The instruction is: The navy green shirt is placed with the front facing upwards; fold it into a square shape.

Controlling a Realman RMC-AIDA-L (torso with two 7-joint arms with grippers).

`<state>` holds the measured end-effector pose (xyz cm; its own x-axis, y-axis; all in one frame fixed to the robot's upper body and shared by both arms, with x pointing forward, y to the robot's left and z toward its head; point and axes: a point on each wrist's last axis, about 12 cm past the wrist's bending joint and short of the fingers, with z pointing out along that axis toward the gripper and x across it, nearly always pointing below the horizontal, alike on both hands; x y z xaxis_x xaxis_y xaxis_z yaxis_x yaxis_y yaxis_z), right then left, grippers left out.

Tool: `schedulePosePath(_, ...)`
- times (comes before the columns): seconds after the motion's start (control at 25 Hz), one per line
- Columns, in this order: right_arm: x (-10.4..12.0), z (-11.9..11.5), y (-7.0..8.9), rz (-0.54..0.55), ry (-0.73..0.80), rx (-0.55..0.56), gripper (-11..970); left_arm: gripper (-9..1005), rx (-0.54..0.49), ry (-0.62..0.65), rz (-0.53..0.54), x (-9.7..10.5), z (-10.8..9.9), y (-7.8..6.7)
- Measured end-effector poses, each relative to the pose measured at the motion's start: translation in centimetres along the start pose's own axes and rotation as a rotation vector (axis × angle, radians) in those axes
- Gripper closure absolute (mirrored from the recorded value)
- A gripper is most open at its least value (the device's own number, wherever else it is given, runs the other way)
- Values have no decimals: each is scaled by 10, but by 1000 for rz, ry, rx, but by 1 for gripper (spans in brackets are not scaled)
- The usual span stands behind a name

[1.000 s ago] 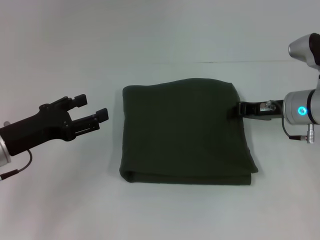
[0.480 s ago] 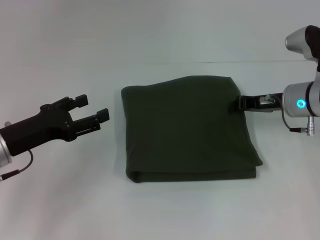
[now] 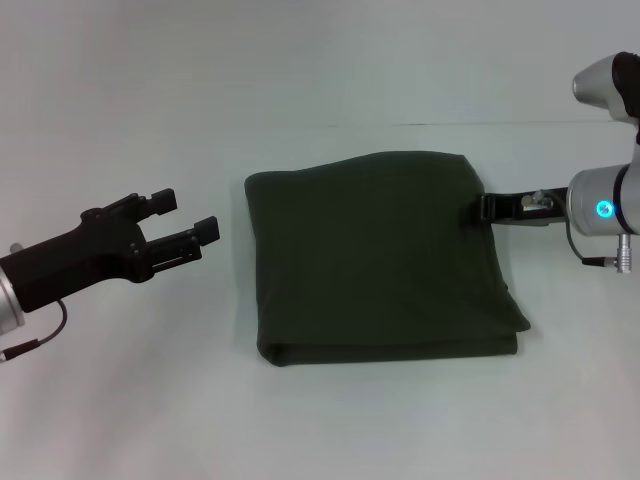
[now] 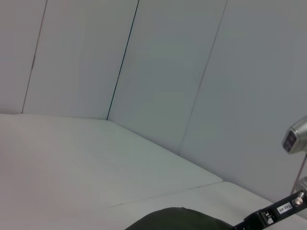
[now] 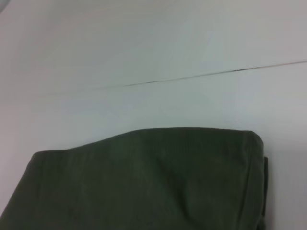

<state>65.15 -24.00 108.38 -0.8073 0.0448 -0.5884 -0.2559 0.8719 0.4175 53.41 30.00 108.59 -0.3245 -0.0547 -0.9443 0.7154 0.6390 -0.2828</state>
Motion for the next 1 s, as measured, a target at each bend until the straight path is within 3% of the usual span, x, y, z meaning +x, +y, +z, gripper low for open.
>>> schedulePosePath(0.24, 2, -1, -1, -12, -8, 2, 845, 119, 1, 0, -2, 0, 0, 0)
schedulePosePath(0.6, -2, -23, -23, -10, -96, 46, 805, 119, -1, -14, -12, 1, 0, 0)
schedulePosePath(0.68, -3, -29, -27, -11, -103, 45, 567, 118, -1, -14, -13, 1, 0, 0)
schedulePosePath(0.92, -2, -35, -21, -58, -107, 1, 326, 118, 0, -23, -22, 1, 1, -1)
schedulePosePath(1.0, -2, -34, -17, -71, -106, -22, 373, 118, 1, -25, -28, 2, 1, -1)
